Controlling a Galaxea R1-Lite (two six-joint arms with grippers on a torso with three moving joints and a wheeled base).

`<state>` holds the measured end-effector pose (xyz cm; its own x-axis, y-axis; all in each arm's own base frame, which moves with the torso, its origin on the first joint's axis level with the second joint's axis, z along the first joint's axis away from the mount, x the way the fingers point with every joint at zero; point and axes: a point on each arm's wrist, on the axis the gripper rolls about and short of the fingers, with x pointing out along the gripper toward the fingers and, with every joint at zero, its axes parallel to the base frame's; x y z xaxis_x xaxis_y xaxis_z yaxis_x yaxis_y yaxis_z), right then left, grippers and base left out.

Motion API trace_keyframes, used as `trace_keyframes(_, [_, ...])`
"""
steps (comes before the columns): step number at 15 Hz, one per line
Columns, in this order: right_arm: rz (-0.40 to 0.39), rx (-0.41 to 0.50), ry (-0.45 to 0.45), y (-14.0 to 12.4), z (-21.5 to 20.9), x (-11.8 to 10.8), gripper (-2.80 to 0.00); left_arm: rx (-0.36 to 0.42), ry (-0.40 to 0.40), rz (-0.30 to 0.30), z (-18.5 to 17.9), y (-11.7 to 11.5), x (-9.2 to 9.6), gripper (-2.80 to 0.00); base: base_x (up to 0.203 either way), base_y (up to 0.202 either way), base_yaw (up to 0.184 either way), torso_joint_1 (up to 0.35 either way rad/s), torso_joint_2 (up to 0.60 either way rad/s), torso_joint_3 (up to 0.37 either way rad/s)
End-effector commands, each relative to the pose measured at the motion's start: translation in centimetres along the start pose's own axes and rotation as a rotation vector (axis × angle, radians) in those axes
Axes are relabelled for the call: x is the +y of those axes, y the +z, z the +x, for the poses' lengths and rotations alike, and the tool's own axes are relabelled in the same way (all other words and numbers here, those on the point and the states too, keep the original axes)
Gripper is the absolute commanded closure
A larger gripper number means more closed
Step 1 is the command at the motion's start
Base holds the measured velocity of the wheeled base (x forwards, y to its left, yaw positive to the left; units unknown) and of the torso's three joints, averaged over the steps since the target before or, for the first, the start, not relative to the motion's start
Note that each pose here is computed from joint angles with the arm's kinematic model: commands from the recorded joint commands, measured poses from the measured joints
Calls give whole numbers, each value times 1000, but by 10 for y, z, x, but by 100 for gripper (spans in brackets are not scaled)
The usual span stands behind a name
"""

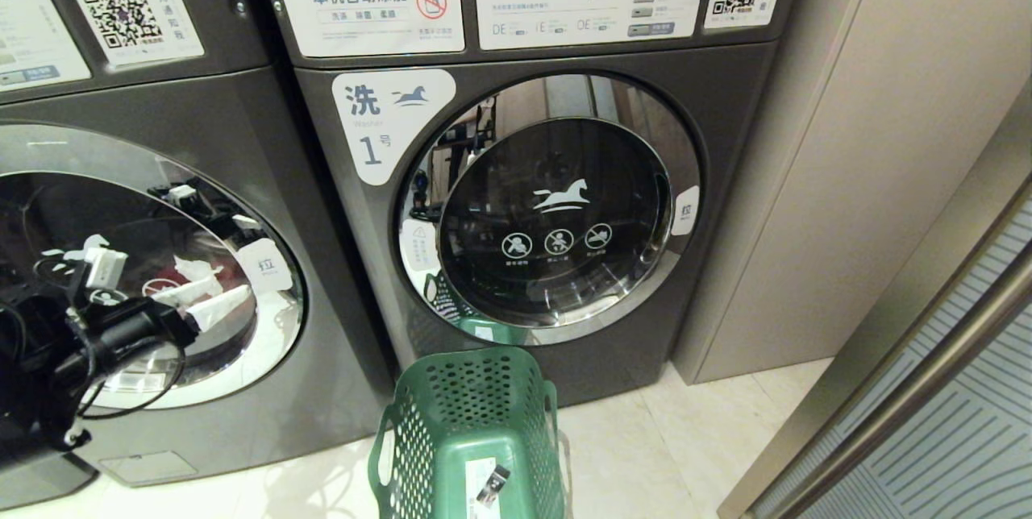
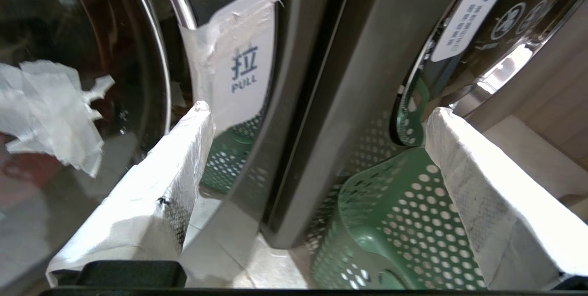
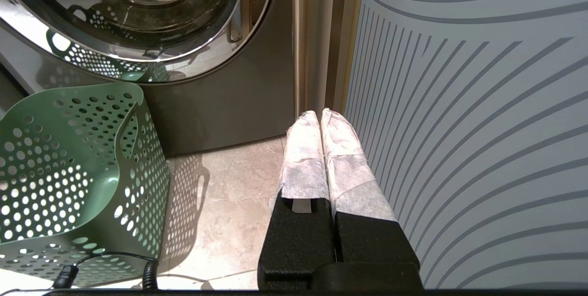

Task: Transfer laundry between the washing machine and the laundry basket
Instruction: Open the lid of the washing machine

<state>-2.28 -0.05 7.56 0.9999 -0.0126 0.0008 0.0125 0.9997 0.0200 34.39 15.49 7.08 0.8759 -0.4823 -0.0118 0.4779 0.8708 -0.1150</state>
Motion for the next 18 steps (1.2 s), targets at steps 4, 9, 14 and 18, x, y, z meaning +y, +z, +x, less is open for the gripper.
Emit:
trace_keyframes(4, [0, 1, 2, 0, 0, 0, 0, -6, -2, 55, 7, -6, 10, -280, 0, 0, 0, 0, 0, 0])
trace_keyframes(9, [0, 1, 0, 0, 0, 0, 0, -2, -2, 51, 9, -12, 14, -280, 0, 0, 0, 0, 0, 0])
trace_keyframes(14, [0, 1, 1, 0, 0, 0, 0, -11, -1, 65, 15, -16, 24, -280, 0, 0, 0, 0, 0, 0])
trace_keyframes(18, [0, 1, 1, 0, 0, 0, 0, -18, 0, 88, 21, -21, 32, -280, 0, 0, 0, 0, 0, 0])
